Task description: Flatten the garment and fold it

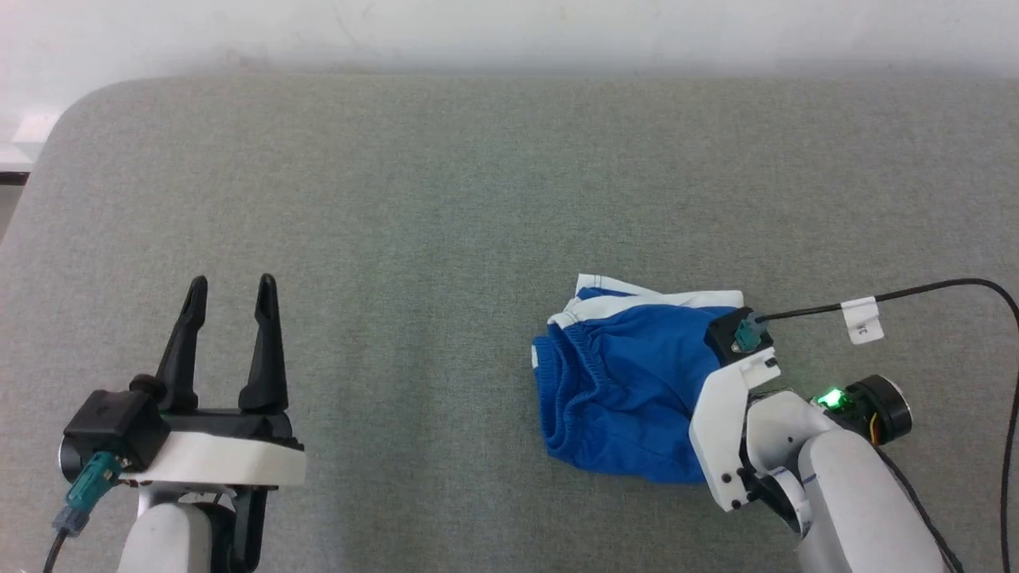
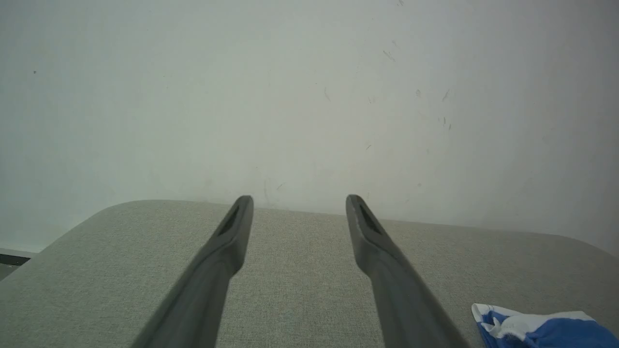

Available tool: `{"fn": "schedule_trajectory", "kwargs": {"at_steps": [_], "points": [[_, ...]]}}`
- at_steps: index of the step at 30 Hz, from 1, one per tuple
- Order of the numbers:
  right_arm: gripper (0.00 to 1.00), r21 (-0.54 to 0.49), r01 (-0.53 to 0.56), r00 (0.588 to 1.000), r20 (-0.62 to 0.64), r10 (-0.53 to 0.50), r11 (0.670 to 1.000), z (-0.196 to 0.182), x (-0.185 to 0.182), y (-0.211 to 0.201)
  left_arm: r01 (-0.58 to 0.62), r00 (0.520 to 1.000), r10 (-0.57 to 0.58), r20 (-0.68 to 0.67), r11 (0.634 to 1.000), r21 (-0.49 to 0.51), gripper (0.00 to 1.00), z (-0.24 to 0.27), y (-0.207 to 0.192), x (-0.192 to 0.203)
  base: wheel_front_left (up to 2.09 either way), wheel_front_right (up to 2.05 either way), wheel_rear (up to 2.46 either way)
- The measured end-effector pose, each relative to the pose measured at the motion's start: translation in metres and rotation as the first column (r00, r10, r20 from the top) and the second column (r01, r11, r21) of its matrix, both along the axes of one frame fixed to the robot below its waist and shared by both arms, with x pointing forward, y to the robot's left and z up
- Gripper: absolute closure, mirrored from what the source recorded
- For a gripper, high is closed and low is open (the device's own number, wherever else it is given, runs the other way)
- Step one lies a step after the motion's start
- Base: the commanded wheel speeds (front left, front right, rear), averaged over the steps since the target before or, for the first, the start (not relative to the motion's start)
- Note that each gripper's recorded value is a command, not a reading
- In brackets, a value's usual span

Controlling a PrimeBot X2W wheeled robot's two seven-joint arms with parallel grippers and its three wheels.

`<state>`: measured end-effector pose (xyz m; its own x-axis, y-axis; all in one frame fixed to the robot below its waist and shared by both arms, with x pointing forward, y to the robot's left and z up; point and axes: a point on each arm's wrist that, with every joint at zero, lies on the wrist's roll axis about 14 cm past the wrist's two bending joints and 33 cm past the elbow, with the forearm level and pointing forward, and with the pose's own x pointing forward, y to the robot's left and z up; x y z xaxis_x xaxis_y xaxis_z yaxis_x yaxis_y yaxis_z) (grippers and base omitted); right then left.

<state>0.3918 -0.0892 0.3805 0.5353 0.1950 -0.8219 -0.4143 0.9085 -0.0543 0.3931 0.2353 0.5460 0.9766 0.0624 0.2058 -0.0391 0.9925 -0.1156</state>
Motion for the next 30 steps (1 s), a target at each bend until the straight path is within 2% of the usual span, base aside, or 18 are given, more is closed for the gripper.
{"fn": "schedule_trajectory", "kwargs": {"at_steps": [5,6,7,8,14,18,22,26,30], "points": [[0.00,0.006,0.015,1.000,-0.020,-0.015,1.000,-0.008,0.002,-0.001,-0.008,1.000,0.008,-0.002,1.000,0.003,0.00,0.000,0.003,-0.002,0.00,0.00,0.00],[0.61,0.012,0.017,1.000,-0.020,-0.017,1.000,-0.008,0.002,-0.001,-0.008,1.000,0.008,-0.001,1.000,0.003,0.00,0.000,0.003,-0.002,0.00,0.00,0.00],[0.91,0.015,0.016,1.000,-0.015,-0.015,1.000,-0.008,0.003,0.000,-0.008,1.000,0.008,0.000,1.000,0.003,0.00,0.000,0.003,-0.002,0.00,0.00,0.00],[1.00,0.016,0.014,1.000,-0.012,-0.014,1.000,-0.008,0.004,0.000,-0.007,1.000,0.007,0.001,1.000,0.003,0.00,0.001,0.003,-0.002,0.00,0.00,0.00],[1.00,0.018,-0.027,0.999,0.020,0.027,0.999,-0.003,0.004,0.009,0.001,1.000,-0.001,0.014,1.000,0.003,0.00,0.004,0.001,0.004,0.00,0.00,0.00],[1.00,-0.039,-0.073,0.994,0.078,0.076,0.997,0.007,0.008,-0.003,0.010,0.999,-0.010,0.030,1.000,0.000,0.00,0.007,-0.003,0.009,0.00,0.00,0.00],[1.00,-0.148,-0.077,0.989,0.112,0.094,0.986,0.017,0.015,-0.046,0.058,0.998,-0.058,0.041,0.998,-0.006,0.00,0.007,-0.020,0.022,0.00,0.00,0.00],[1.00,-0.220,-0.011,0.987,0.157,0.047,0.975,0.037,0.027,-0.099,0.141,0.989,-0.139,0.059,0.989,-0.033,0.00,0.007,-0.050,0.041,0.00,0.00,0.00],[1.00,-0.318,0.063,0.981,0.195,0.000,0.946,0.055,0.037,-0.157,0.235,0.971,-0.232,0.060,0.971,-0.040,0.00,0.001,-0.082,0.060,0.00,0.00,0.00]]}}
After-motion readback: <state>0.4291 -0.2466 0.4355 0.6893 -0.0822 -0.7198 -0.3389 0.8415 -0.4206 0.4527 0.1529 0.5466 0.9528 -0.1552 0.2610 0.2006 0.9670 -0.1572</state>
